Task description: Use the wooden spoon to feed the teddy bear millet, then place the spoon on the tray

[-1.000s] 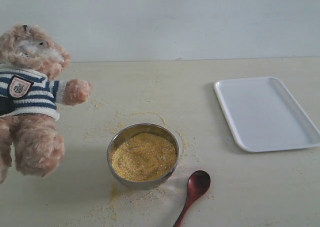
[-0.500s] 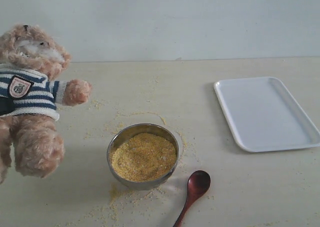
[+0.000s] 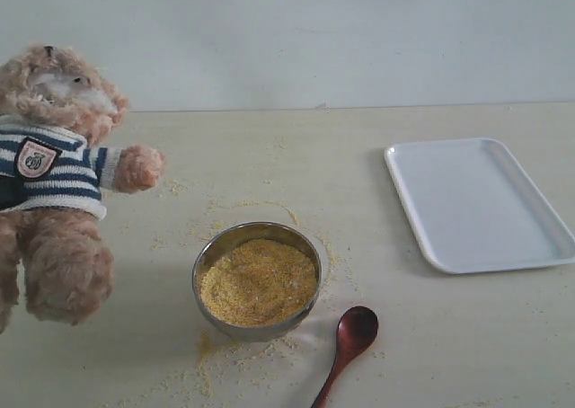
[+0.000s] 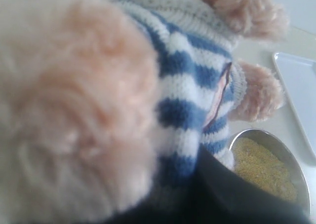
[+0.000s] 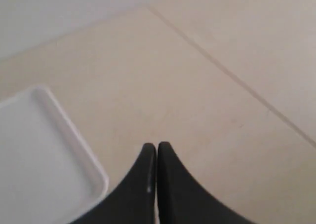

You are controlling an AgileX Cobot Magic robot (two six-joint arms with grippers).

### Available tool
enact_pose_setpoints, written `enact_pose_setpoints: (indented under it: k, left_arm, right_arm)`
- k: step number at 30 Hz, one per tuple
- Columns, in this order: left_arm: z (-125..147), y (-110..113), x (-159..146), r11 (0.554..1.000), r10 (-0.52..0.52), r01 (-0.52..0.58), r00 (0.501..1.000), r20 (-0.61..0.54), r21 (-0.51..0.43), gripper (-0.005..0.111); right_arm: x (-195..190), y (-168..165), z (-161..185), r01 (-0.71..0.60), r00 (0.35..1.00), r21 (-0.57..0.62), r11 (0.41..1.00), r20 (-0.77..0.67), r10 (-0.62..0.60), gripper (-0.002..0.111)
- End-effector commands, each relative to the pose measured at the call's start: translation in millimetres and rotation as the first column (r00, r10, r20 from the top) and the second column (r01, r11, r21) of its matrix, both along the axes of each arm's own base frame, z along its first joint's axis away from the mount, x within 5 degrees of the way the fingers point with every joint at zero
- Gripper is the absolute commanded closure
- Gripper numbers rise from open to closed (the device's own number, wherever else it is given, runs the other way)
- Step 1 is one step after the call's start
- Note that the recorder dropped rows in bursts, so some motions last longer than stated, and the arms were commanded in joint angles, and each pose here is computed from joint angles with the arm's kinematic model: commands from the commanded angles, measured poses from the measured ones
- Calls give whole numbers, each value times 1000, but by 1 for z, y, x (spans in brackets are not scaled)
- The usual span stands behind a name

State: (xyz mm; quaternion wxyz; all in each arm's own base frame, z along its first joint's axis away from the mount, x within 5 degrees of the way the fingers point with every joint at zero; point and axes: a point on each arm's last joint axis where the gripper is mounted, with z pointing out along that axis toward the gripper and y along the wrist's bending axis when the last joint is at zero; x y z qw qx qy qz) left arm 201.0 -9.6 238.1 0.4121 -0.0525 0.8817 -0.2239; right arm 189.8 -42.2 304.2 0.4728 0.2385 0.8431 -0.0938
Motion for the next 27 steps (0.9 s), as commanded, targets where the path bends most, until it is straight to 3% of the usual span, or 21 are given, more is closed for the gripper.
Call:
enact_pose_setpoints:
  k: [1,5,6,10,14,16,17,20,27]
  left_arm:
    - [2,0,-1,1000,2,-2,1000,15,-5,102]
    - [2,0,-1,1000,7,-7,1000,16,-2,102]
    - [2,0,-1,1000,5,-5,1000,18,1,102]
    - [2,0,-1,1000,-3,3,1000,23,13,102]
    - [2,0,-1,1000,-3,3,1000,23,13,102]
    - [2,0,-1,1000,-6,5,1000,22,11,102]
    - [2,0,-1,1000,-6,5,1000,22,11,102]
    - [2,0,-1,1000,-6,5,1000,22,11,102]
    - [3,0,0,1000,8,-8,1000,26,1,102]
  right_arm:
    - [10,40,-20,-352,915,47,935,-192,354,108]
    - [0,97,-25,-722,652,104,684,-229,722,108]
    - [-7,118,-28,-790,557,140,596,-242,795,108]
    - [-29,181,-46,-881,337,247,403,-269,902,108]
    - [-49,254,-75,-918,219,294,265,-182,959,108]
    - [-51,274,-101,-888,240,350,298,-201,950,108]
    - [-49,278,-118,-853,266,389,347,-248,932,108]
    - [-47,282,-139,-824,270,412,390,-320,908,108]
    - [-44,286,-156,-815,270,414,405,-346,898,108]
